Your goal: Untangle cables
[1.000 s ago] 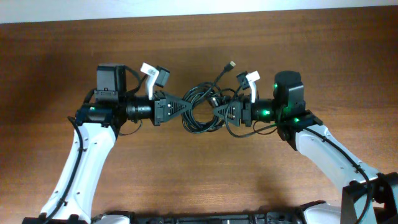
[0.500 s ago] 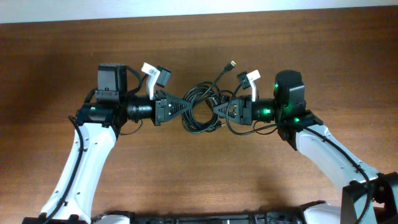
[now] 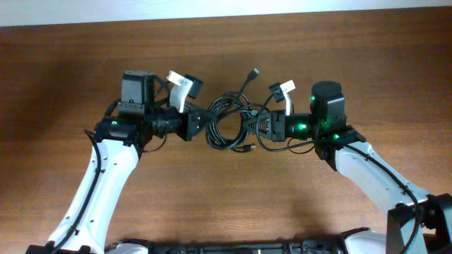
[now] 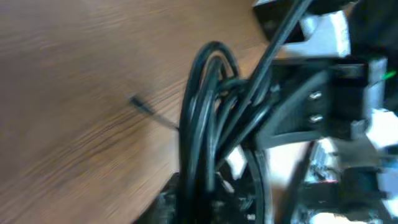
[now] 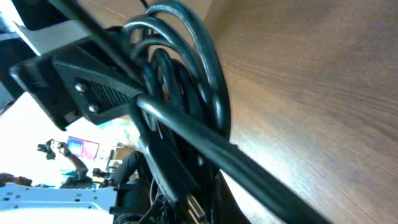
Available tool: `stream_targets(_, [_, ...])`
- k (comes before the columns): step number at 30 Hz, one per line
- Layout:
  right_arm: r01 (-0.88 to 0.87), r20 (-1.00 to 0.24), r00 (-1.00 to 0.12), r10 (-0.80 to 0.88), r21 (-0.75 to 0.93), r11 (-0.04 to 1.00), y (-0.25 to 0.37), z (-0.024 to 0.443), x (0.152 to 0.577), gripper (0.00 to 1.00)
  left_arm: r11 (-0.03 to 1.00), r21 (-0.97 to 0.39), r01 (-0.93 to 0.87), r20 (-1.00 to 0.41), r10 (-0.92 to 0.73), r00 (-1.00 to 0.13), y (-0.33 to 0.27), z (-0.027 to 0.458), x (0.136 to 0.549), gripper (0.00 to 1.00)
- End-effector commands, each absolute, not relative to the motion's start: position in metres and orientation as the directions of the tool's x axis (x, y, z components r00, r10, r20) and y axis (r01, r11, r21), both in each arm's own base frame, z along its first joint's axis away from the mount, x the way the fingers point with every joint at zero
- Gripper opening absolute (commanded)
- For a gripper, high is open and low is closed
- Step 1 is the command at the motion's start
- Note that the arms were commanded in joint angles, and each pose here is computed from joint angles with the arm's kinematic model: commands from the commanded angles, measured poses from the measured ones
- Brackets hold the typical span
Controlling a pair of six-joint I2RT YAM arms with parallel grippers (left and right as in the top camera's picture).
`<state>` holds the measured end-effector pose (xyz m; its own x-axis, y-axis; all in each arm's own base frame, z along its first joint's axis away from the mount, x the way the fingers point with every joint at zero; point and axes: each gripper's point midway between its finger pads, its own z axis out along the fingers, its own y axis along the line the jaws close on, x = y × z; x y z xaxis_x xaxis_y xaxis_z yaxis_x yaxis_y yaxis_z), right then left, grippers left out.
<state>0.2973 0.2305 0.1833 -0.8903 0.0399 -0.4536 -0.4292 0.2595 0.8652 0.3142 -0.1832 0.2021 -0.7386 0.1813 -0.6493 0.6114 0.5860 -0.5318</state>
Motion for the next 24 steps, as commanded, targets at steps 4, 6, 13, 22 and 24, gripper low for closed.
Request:
stream_targets(4, [-0.315, -0.327, -0.944, 0.03, 0.928, 0.199, 0.237, 0.195, 0.288, 0.04, 0.674, -0.454, 0.583, -0.641, 0.209, -0.739, -0.173, 0.189, 0.322, 0.62])
stream_targets(6, [-0.279, -0.292, -0.956, 0.038, 0.94, 0.198, 0.238, 0.195, 0.288, 0.04, 0.684, -0.445, 0.578, -0.64, 0.209, -0.739, -0.171, 0.188, 0.324, 0.65])
stream_targets(13, [-0.17, -0.237, -0.953, 0.19, 0.934, 0.314, 0.229, 0.178, 0.314, 0.04, 0.706, -0.471, 0.529, -0.613, 0.169, -0.771, -0.168, 0.187, 0.325, 0.99])
stream_targets(22, [-0.01, -0.152, -0.931, 0.333, 0.92, 0.392, 0.219, 0.159, 0.331, 0.04, 0.74, -0.662, -0.124, -0.209, -0.341, -0.917, -0.155, 0.17, 0.327, 0.99])
stream_targets(24, [0.001, -0.15, -0.927, 0.345, 0.915, 0.402, 0.222, 0.157, 0.332, 0.04, 0.74, -0.662, -0.118, -0.205, -0.33, -0.921, -0.16, 0.169, 0.325, 0.99])
